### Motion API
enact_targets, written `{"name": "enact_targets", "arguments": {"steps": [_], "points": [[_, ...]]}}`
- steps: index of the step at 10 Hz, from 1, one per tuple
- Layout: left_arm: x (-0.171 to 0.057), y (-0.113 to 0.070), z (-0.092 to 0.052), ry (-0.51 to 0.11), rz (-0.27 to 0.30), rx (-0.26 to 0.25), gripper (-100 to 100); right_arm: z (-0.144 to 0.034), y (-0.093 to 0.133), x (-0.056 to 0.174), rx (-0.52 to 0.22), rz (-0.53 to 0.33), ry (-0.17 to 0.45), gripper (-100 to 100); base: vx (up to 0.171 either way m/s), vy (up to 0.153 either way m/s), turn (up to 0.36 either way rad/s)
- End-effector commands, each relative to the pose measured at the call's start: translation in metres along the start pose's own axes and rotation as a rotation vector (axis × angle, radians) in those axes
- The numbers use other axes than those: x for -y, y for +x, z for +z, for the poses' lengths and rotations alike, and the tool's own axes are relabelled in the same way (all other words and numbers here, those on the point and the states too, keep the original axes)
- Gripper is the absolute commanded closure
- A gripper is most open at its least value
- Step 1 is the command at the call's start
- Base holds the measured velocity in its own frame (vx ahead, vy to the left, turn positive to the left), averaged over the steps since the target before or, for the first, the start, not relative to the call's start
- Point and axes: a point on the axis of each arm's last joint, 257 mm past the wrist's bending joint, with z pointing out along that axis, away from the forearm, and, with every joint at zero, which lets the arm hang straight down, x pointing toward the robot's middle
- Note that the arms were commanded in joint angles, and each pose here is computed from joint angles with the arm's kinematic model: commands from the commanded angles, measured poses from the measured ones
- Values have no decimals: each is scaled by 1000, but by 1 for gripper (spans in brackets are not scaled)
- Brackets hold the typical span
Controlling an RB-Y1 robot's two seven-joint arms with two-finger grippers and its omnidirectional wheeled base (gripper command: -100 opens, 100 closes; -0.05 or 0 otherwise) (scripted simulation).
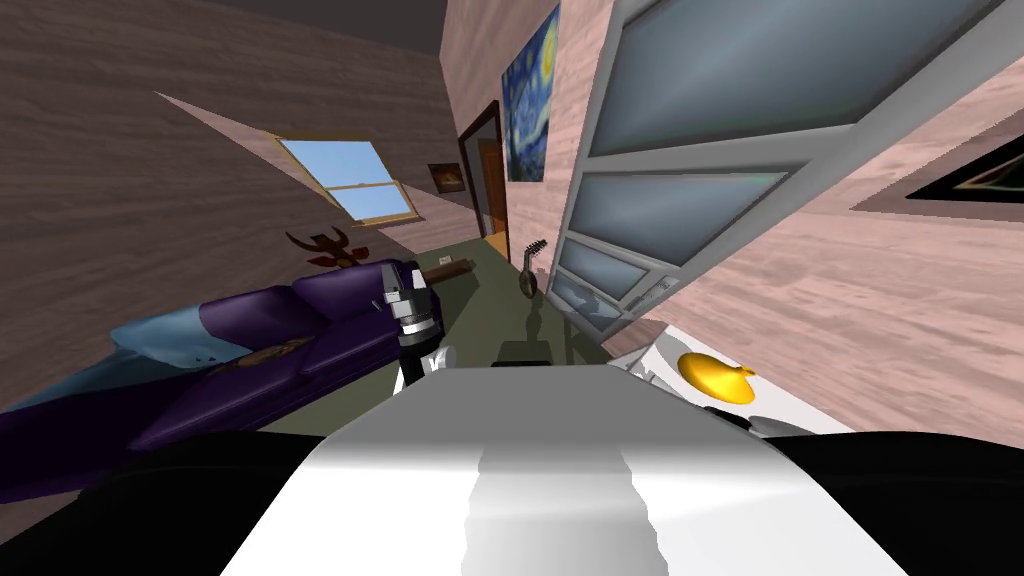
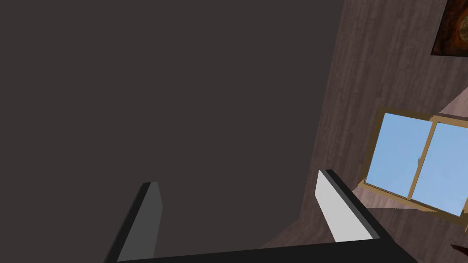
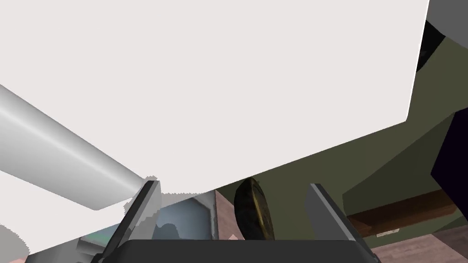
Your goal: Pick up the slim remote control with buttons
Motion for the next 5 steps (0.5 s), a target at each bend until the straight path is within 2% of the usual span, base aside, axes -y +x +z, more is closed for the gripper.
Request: {"name": "enact_targets", "arguments": {"steps": [1,4,5], "points": [[0,0,0,0,0,0,0,-13,28,22,-68,-29,47,-100,-7,-83,250],[0,0,0,0,0,0,0,-34,84,55,-215,-95,118,-100,-9,-126,348],[0,0,0,0,0,0,0,-38,100,60,-255,-112,128,-100,-10,-114,220]]}}
